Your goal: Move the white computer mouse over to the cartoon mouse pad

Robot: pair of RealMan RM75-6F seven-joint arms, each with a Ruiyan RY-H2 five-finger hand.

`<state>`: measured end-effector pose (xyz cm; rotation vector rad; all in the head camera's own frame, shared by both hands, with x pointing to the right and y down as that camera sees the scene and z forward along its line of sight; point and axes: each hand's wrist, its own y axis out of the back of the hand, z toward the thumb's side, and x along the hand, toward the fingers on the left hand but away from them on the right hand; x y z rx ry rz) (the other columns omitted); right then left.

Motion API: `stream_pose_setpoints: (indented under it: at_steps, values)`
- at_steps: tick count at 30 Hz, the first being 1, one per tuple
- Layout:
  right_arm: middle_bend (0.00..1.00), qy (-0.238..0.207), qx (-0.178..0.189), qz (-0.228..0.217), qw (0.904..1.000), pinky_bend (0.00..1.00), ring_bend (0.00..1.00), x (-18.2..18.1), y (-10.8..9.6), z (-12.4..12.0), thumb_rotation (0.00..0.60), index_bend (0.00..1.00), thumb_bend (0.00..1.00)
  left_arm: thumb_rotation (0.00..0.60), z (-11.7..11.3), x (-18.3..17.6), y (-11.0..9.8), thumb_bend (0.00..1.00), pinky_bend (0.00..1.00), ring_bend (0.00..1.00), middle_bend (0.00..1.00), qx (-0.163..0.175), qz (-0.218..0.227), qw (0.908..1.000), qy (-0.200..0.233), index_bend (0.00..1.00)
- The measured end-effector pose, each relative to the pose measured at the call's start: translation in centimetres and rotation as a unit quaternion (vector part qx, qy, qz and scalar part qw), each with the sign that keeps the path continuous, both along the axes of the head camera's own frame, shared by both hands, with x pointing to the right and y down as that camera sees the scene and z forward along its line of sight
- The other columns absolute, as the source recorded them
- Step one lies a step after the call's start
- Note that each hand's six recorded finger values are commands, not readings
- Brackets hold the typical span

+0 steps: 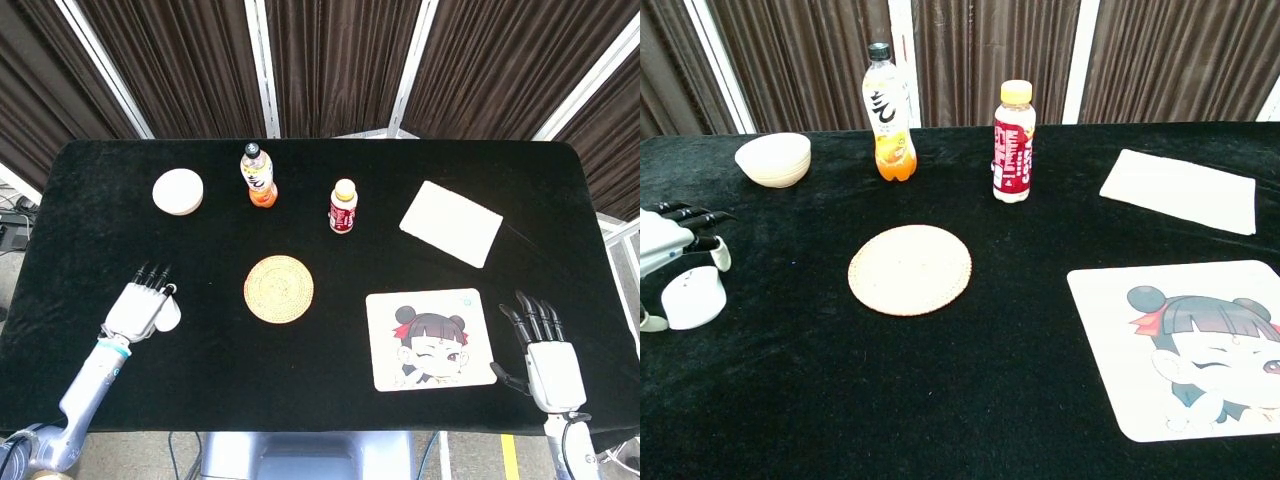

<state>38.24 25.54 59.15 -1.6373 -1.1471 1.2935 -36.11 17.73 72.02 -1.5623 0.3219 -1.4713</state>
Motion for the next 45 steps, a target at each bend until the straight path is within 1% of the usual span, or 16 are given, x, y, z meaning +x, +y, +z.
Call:
stream_pose_setpoints:
  at_steps: [5,7,10,14,16,20,26,35,41,45]
  values:
    - [0.00,0.000,0.000,0.000,1.0000,0.00,0.00,0.0,0.0,0.0,0.600,0.15,0.14,0.600,0.4,-0.1,0.3,0.01,0.00,0.00,0.00,-0.008,-0.003,1.0000,-0.004,0.31]
    - [0.00,0.000,0.001,0.000,1.0000,0.00,0.00,0.0,0.0,0.0,0.600,0.15,0.14,0.600,0.5,-0.2,0.3,0.04,0.00,0.00,0.00,-0.011,-0.006,0.9999,-0.006,0.34]
    - [0.00,-0.001,0.003,-0.001,1.0000,0.00,0.00,-0.1,0.0,-0.1,0.600,0.15,0.14,0.600,0.5,-0.2,0.3,0.09,0.00,0.00,0.00,-0.013,-0.006,0.9999,-0.007,0.36]
    - [0.00,0.001,0.001,-0.001,1.0000,0.00,0.00,-0.1,0.1,0.0,0.600,0.15,0.14,0.600,0.3,-0.3,0.3,0.21,0.00,0.00,0.00,-0.013,-0.004,0.9999,-0.007,0.40]
    - [0.00,0.002,0.001,-0.002,1.0000,0.00,0.00,-0.1,0.1,0.0,0.600,0.15,0.14,0.600,0.2,-0.3,0.3,0.25,0.00,0.00,0.00,-0.013,-0.005,0.9999,-0.006,0.42]
    - [0.00,0.001,0.000,-0.002,1.0000,0.00,0.00,-0.1,0.1,0.0,0.600,0.15,0.14,0.600,0.1,-0.2,0.4,0.26,0.00,0.00,0.00,-0.013,-0.004,0.9999,-0.003,0.43]
    - [0.00,0.001,0.000,-0.001,1.0000,0.00,0.00,-0.1,0.1,0.0,0.600,0.15,0.14,0.600,-0.7,1.2,0.2,0.27,0.00,0.00,0.00,-0.003,0.012,0.9998,0.015,0.44]
    - [0.00,-0.002,0.002,0.001,1.0000,0.00,0.00,0.0,-0.1,-0.2,0.600,0.15,0.14,0.600,-2.5,5.4,-0.4,0.27,0.00,0.00,0.00,0.021,0.065,0.9969,0.040,0.44]
    - [0.00,-0.006,0.003,0.010,0.9999,0.00,0.00,0.4,-0.4,-0.4,0.600,0.15,0.14,0.600,-3.3,9.2,-1.3,0.27,0.00,0.00,0.00,0.037,0.099,0.9929,0.054,0.44]
    - [0.00,-0.007,0.000,0.019,0.9998,0.00,0.00,0.8,-0.7,-0.3,0.600,0.15,0.14,0.600,-3.7,12.6,-2.0,0.27,0.00,0.00,0.00,0.046,0.127,0.9887,0.064,0.44]
